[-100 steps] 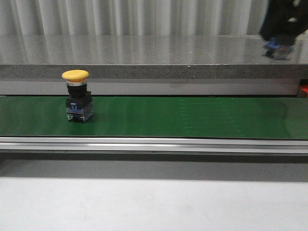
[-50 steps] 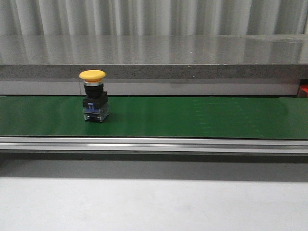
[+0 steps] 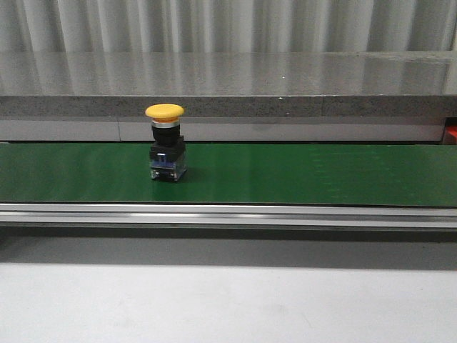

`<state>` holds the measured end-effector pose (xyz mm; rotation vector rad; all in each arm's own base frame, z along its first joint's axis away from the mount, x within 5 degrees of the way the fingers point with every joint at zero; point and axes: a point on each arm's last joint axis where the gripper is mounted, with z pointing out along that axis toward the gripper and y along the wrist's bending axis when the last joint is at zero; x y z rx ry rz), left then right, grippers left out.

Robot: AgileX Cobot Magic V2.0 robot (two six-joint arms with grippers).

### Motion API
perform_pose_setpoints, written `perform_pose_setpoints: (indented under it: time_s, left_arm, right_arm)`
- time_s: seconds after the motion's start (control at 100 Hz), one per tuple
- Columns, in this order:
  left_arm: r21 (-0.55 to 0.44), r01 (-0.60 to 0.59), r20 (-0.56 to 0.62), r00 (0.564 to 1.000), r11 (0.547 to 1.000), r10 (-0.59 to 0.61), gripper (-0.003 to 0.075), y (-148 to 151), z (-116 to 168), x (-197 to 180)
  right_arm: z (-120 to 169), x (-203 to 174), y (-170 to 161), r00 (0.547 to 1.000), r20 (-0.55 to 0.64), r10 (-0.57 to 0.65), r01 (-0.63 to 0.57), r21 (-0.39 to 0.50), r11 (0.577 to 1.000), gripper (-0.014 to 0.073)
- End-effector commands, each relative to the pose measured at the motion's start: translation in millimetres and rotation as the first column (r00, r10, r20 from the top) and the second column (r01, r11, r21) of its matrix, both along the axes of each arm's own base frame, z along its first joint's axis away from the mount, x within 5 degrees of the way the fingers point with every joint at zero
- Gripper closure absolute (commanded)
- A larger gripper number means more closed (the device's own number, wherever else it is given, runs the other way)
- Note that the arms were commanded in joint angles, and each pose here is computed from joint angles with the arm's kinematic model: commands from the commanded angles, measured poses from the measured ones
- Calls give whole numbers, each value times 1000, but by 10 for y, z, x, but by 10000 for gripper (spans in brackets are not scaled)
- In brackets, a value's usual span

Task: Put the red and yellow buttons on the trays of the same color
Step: 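Carry the red button into the red tray and open the right gripper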

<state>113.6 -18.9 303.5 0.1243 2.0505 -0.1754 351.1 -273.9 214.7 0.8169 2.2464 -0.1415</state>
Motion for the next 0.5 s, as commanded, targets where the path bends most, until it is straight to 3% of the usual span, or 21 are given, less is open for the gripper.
perform_pose_setpoints:
  time_s: [0.0,0.36,0.49]
  left_arm:
    - [-32,-6,96,995,999,9,741,-8,156,29]
    - [-32,-6,96,995,999,9,741,-8,156,29]
    - [-32,-6,96,995,999,9,741,-8,156,29]
  right_arm:
    - [319,47,-73,994,107,-22,30,-71,997,599]
    - [33,131,-134,998,62,-26,28,-20,999,594]
    - [15,136,-137,998,59,-26,27,-17,999,493]
